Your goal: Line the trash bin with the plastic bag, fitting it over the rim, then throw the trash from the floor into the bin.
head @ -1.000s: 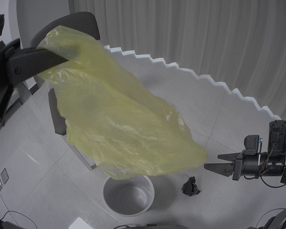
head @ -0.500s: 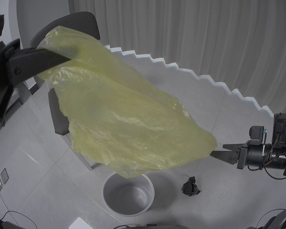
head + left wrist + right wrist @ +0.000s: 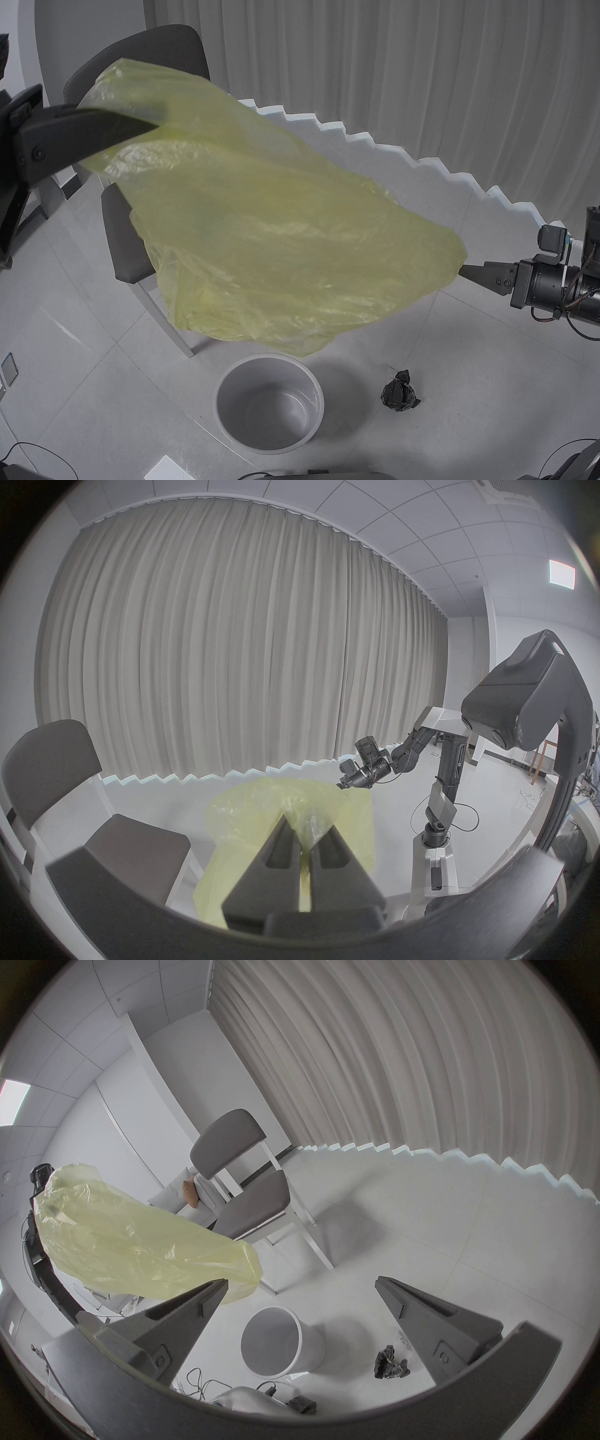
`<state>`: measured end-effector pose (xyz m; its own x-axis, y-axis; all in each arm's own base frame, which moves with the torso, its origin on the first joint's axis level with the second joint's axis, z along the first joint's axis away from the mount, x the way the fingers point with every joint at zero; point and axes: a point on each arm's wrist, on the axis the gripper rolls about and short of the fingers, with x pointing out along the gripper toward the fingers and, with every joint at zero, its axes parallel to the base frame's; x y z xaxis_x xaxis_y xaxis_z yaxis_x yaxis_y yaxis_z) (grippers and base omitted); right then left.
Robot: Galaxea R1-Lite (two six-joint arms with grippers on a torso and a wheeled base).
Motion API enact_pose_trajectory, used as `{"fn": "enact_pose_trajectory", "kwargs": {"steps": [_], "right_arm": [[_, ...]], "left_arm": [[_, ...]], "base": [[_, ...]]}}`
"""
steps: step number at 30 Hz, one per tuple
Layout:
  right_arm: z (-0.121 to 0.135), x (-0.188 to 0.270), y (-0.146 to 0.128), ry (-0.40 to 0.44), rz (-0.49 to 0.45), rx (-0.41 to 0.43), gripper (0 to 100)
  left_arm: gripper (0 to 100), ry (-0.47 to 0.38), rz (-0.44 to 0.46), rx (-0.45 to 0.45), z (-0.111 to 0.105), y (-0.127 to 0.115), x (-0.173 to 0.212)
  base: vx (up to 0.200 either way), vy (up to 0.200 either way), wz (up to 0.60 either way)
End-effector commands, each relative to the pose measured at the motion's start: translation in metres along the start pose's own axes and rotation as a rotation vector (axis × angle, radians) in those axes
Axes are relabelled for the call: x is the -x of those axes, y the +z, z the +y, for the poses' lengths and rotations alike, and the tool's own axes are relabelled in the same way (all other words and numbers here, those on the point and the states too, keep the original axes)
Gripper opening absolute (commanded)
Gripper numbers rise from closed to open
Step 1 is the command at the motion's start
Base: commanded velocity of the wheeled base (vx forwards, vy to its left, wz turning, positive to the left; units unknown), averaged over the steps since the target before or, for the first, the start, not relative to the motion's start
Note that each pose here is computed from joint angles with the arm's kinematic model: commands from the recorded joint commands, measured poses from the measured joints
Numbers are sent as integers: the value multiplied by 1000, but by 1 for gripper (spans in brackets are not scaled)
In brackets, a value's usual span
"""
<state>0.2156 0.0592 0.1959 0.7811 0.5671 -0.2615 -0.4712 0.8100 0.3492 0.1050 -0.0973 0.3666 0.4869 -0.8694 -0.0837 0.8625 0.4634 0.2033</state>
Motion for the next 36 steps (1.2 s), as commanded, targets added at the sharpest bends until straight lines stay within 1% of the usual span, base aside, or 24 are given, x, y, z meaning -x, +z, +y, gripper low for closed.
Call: {"fn": "enact_pose_trajectory", "kwargs": {"steps": [1, 5, 10, 17, 21, 25, 26, 27, 33, 36], "right_arm": [[-2, -3, 5, -5, -10, 1, 100], [-5, -6, 9, 8, -14, -1, 100], [-7, -3, 18, 5, -46, 3, 100], [-8, -4, 14, 3, -29, -5, 100], [4, -10, -15, 61, 78, -14, 100], [7, -19, -32, 89, 151, -19, 100], [7, -19, -33, 87, 152, -20, 100], [9, -22, -36, 95, 171, -20, 100], [22, -18, -46, 146, 203, -9, 100], [29, -21, -53, 172, 236, -5, 100]], "left_arm": [[0, 1, 2, 1, 0, -1, 0], [0, 6, 8, 3, 2, -2, -1], [0, 9, 10, 4, 2, -2, -2], [0, 11, 9, 4, 3, -1, -2], [0, 10, 12, 5, 3, -2, -3], [0, 8, 13, 6, 3, -2, -3], [0, 8, 13, 6, 3, -2, -3], [0, 8, 14, 6, 3, -3, -3], [0, 13, 12, 7, 3, -3, -2], [0, 13, 12, 7, 3, -3, -2]], "base": [[0, 0, 0], [0, 0, 0], [0, 0, 0], [0, 0, 0], [0, 0, 0], [0, 0, 0], [0, 0, 0], [0, 0, 0], [0, 0, 0], [0, 0, 0]]}}
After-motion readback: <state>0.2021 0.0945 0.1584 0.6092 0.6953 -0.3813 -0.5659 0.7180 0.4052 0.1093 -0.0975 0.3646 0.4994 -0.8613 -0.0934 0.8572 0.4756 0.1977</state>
